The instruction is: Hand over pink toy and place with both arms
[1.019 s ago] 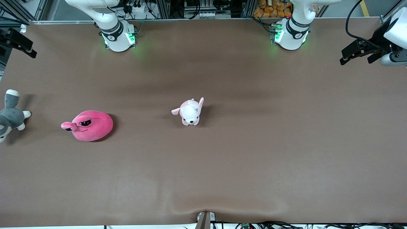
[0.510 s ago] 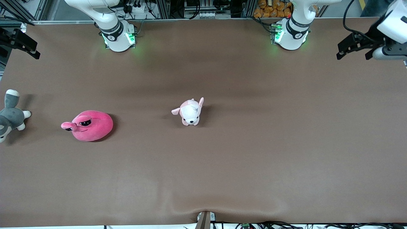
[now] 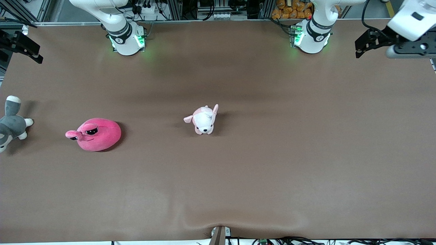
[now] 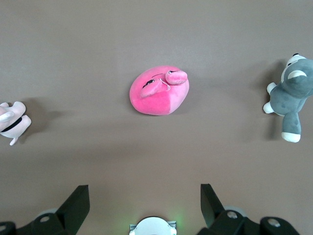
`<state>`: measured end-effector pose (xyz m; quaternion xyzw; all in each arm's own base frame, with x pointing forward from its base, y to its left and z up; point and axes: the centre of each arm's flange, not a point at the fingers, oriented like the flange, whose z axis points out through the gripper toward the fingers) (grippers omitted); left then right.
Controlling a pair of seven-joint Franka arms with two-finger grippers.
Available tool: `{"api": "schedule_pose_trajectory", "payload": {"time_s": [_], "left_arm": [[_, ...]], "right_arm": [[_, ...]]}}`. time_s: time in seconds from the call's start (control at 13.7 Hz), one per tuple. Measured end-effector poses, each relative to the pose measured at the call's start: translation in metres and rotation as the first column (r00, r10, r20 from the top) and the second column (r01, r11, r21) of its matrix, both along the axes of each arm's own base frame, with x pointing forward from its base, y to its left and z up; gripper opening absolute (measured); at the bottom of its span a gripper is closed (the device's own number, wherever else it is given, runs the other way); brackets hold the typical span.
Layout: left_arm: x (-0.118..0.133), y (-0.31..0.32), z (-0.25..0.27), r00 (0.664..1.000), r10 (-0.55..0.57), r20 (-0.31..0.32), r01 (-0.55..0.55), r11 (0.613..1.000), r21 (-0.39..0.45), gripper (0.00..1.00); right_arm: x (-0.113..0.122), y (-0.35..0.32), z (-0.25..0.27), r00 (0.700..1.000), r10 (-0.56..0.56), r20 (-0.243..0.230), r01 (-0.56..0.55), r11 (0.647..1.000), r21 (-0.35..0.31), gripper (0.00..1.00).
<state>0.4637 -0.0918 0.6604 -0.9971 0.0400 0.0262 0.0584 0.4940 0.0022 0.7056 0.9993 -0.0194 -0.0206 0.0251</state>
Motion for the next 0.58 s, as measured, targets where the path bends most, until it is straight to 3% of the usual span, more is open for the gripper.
{"api": "schedule_pose_trajectory", "payload": {"time_s": [0.22,0.58], "left_arm": [[0.000,0.000,-0.001,1.000,0.003,0.001,-0.003,1.000,0.007,1.00],[0.002,0.043,0.003,0.995,0.095,-0.001,-0.095,0.993,-0.077,1.00]], "right_arm": [[0.000,0.000,0.000,1.000,0.000,0.000,0.000,1.000,0.000,1.00],[0.000,0.000,-0.001,1.000,0.000,-0.001,0.000,1.000,-0.001,1.00]]}}
